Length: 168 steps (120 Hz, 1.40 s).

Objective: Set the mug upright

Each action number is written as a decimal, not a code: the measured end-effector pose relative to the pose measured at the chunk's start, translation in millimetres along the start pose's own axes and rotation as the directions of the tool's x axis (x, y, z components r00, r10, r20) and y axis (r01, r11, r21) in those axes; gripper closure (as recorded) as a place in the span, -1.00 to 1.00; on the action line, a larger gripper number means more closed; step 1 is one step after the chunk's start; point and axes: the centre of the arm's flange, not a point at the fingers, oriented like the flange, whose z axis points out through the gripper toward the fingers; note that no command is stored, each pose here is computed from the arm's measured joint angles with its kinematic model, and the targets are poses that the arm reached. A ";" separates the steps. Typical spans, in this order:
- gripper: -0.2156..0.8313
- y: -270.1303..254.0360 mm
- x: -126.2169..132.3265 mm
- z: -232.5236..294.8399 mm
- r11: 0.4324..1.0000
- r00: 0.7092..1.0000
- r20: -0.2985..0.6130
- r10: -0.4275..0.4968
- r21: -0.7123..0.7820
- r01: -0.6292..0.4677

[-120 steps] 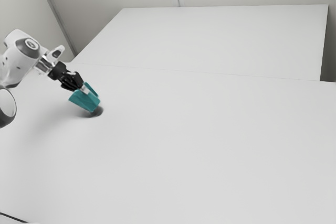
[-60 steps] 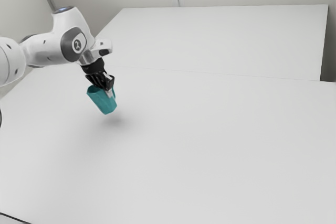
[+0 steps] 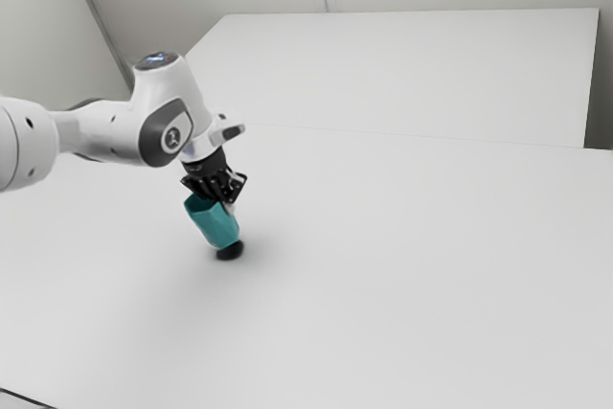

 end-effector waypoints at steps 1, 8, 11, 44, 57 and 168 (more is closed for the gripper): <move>0.83 1.0 -0.5 0.7 1.000 1.000 0.001 -0.004 0.000 0.004; 0.84 8.0 -3.6 5.2 1.000 0.999 0.008 -0.031 0.001 0.031; 0.83 10.9 -4.3 7.5 0.999 0.999 0.011 -0.042 0.001 0.042; 0.84 12.0 -1.9 38.5 0.983 0.982 0.043 -0.184 0.001 0.184; 0.81 8.4 -0.2 42.4 0.973 0.972 0.040 -0.231 0.001 0.232; -0.57 37.1 35.9 -151.7 0.980 0.970 -0.143 -0.195 0.021 0.200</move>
